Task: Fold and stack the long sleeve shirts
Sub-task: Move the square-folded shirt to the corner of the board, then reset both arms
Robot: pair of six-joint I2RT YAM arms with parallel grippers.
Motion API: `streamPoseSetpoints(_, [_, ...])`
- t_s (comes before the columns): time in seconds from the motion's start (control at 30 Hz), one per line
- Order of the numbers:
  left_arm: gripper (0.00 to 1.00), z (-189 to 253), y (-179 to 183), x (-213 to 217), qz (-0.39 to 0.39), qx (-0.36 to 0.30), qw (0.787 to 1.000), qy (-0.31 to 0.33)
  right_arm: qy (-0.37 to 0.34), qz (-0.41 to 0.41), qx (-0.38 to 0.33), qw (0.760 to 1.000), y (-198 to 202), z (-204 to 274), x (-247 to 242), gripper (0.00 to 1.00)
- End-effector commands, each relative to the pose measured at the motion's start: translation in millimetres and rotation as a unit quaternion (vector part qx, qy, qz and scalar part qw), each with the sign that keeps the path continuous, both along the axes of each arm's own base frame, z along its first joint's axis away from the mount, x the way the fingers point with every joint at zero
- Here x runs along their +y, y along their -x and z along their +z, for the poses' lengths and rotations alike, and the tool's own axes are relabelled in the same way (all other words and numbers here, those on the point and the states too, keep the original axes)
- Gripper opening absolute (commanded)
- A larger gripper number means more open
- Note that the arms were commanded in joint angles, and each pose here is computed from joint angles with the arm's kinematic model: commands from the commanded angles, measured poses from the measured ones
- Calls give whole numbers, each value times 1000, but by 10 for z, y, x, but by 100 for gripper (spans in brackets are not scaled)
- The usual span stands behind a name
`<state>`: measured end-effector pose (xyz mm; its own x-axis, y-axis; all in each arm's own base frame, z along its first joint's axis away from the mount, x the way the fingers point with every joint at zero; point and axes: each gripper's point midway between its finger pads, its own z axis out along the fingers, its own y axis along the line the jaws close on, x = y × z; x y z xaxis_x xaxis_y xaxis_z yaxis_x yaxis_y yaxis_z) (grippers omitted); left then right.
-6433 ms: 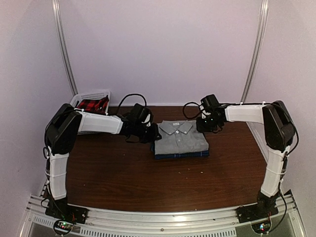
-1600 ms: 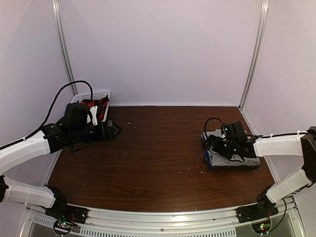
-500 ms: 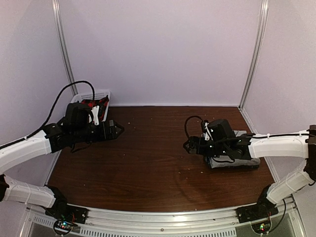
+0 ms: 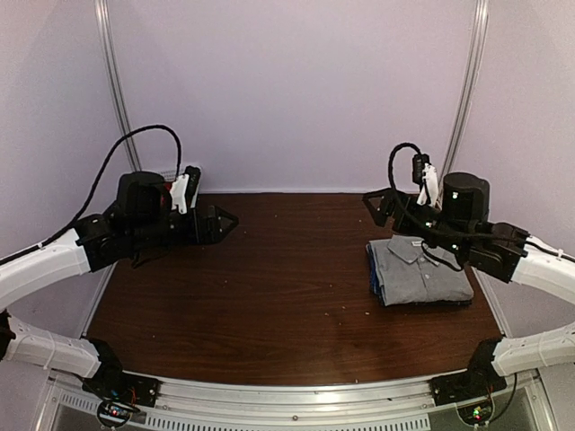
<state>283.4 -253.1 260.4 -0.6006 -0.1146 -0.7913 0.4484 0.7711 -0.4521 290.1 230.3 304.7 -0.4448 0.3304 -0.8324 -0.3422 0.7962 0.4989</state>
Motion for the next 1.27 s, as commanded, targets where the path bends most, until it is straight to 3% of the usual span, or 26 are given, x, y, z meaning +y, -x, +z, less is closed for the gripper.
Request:
streamPoseSetpoints(0.0, [98, 450, 6, -67, -10, -71, 997, 26, -7, -18, -54, 998, 77, 377, -177, 100])
streamPoseSetpoints(0.23, [98, 584, -13, 27, 11, -98, 995, 30, -15, -29, -76, 997, 145, 579, -295, 100])
streamPoseSetpoints(1.23, [98, 483, -10, 66, 21, -95, 995, 33, 2, -29, -54, 998, 60, 353, -217, 100])
